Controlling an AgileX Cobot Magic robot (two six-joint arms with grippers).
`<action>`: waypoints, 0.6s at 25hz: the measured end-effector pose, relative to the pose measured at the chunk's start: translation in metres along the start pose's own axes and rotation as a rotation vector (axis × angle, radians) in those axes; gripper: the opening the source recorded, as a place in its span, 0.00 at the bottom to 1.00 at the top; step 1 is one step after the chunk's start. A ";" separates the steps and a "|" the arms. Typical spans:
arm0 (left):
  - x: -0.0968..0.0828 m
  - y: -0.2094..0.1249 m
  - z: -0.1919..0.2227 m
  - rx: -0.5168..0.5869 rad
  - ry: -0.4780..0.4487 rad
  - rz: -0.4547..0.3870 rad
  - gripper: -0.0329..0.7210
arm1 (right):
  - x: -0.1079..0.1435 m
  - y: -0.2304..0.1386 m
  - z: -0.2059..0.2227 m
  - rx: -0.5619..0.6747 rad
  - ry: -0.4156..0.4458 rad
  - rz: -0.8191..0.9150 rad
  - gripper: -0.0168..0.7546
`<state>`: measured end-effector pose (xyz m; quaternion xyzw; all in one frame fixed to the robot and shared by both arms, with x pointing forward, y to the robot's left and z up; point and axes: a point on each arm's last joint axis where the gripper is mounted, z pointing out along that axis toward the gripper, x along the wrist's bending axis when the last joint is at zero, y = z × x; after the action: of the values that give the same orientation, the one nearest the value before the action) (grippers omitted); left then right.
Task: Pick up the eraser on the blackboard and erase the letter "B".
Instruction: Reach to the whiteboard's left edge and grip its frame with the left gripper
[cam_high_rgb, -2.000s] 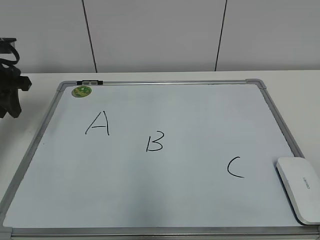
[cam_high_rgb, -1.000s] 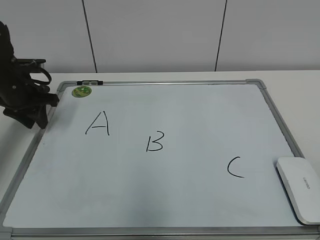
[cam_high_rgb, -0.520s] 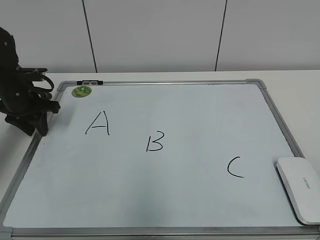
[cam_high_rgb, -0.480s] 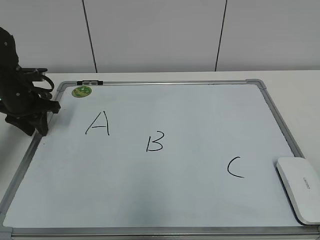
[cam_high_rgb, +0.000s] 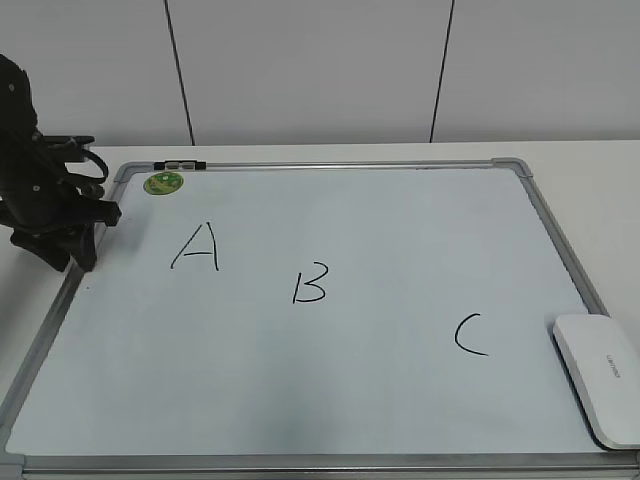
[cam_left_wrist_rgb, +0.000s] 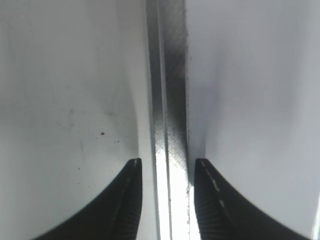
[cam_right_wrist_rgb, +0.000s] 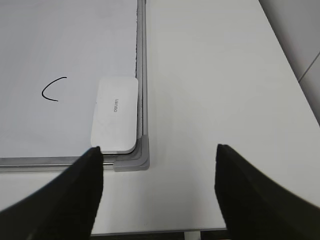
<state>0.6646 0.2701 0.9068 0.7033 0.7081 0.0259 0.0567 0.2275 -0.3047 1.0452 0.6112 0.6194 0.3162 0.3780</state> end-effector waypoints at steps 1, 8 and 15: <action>0.000 0.000 0.000 0.000 0.000 -0.003 0.40 | 0.000 0.000 0.000 0.000 0.000 0.000 0.69; 0.000 0.000 0.000 0.000 0.000 -0.018 0.40 | 0.000 0.000 0.000 0.000 0.000 0.000 0.69; 0.001 -0.001 0.000 0.012 0.001 -0.036 0.40 | 0.000 0.000 0.000 0.000 0.000 0.000 0.69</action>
<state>0.6636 0.2716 0.9067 0.6907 0.7209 0.0209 0.0524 0.2275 -0.3047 1.0452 0.6112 0.6194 0.3162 0.3780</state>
